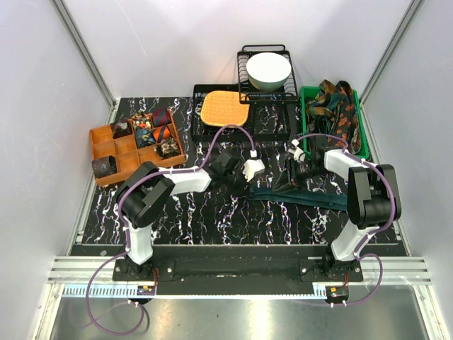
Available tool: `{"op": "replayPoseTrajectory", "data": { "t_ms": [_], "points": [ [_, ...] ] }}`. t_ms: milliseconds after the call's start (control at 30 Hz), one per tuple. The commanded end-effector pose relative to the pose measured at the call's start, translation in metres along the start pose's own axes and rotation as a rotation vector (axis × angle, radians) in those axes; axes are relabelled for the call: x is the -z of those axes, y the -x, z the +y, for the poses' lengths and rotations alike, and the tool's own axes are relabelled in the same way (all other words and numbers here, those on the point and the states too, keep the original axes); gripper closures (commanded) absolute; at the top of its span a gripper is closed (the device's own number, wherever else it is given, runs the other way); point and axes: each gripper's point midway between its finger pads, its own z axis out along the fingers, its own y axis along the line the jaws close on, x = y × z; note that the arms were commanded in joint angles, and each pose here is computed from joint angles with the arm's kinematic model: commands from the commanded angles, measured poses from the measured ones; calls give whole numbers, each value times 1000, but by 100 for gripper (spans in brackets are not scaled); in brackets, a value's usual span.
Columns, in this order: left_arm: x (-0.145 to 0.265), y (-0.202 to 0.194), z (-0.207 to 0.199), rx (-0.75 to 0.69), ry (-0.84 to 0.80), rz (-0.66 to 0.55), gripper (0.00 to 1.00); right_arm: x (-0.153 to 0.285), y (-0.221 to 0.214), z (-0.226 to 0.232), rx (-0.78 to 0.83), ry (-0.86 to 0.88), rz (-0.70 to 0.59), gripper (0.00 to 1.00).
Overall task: Roll the ties
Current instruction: Roll the tie at the center of the board.
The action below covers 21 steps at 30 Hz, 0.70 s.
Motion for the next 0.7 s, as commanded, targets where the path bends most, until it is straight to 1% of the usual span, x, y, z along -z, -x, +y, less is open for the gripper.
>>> {"op": "replayPoseTrajectory", "data": {
  "t_ms": [0,33,100,233,367,467,500,533,600,633,667],
  "points": [
    [2,-87,-49,188,-62,290,100,5,15,6,3,-24,-41,69],
    [1,-90,-52,180,-57,292,100,5,12,6,-9,-22,-35,73],
    [-1,-91,-54,188,-35,270,100,4,2,8,-54,-9,-17,75],
    [-9,-83,-55,205,-14,225,100,2,-8,14,-86,15,-25,72],
    [-16,-81,-54,202,-17,209,100,-11,-27,15,-126,40,29,72],
    [-19,-86,-50,216,5,214,100,-23,-37,13,-101,12,62,70],
    [-21,-82,-48,212,11,196,100,-27,-37,9,-98,-1,66,69],
    [-21,-86,-48,215,20,204,100,-30,-33,5,-88,-16,57,68],
    [-23,-85,-42,222,47,190,100,-35,-21,0,-75,-35,45,70],
    [-23,-86,-40,225,54,192,100,-34,-18,2,-72,-27,47,69],
    [-23,-88,-39,263,68,189,100,-32,-13,10,-53,3,45,65]
  ]
}}
